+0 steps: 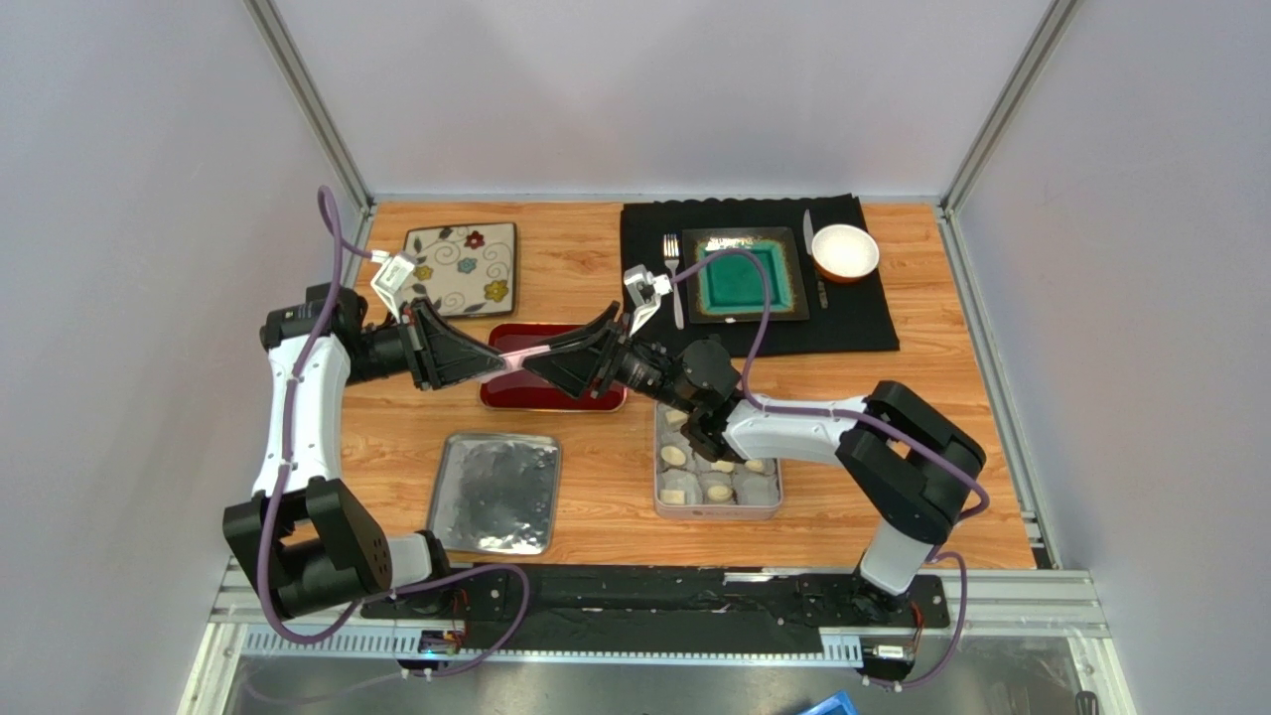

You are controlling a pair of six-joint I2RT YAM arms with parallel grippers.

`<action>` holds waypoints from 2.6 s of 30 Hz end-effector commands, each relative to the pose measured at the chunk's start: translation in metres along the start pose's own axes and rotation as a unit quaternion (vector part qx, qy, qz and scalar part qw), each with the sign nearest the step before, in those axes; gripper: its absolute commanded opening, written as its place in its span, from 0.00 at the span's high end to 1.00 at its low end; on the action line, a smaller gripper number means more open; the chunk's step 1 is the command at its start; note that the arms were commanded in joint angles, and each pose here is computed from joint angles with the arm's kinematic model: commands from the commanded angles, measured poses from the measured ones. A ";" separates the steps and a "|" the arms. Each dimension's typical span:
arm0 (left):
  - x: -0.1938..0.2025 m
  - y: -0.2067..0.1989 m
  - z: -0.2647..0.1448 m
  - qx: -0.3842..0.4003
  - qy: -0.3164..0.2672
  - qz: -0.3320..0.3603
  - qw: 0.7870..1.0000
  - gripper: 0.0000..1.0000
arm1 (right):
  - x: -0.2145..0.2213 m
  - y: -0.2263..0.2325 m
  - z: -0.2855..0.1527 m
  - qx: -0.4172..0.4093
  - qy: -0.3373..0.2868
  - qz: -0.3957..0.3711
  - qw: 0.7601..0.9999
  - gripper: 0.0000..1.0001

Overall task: Pack the chocolate
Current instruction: Pick up the clamp from the center of the board.

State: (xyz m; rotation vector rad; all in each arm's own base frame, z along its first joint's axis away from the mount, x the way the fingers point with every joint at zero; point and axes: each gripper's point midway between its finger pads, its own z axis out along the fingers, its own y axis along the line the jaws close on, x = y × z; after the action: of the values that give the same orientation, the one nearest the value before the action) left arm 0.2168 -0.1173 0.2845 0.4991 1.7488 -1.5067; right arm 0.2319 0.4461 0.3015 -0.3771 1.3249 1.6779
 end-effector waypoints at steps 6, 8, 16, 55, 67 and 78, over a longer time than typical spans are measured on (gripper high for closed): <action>-0.034 -0.023 -0.007 0.050 -0.098 -0.041 0.993 1.00 | -0.059 0.044 -0.004 -0.035 -0.068 -0.062 0.995 1.00; -0.034 -0.024 -0.008 0.047 -0.099 -0.040 0.993 1.00 | -0.064 0.044 -0.009 -0.027 -0.076 -0.071 0.994 0.98; -0.032 -0.027 -0.009 0.046 -0.101 -0.036 0.993 1.00 | -0.072 0.048 -0.009 -0.035 -0.100 -0.072 0.992 0.67; -0.056 -0.052 -0.013 0.044 -0.101 0.016 0.994 1.00 | -0.049 0.040 -0.007 -0.084 -0.114 0.011 0.990 0.34; -0.062 -0.051 -0.013 0.045 -0.101 0.015 0.994 1.00 | -0.052 0.040 0.005 -0.092 -0.123 0.047 0.987 0.35; -0.092 -0.056 -0.015 0.046 -0.095 0.072 0.992 1.00 | -0.056 0.034 0.013 -0.087 -0.136 0.110 0.981 0.40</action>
State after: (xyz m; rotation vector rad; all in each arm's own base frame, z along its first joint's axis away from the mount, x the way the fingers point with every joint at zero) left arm 0.2465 -0.0878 0.3294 0.5824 1.7326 -1.2455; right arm 0.2519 0.4521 0.3018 -0.1224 1.3478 1.8508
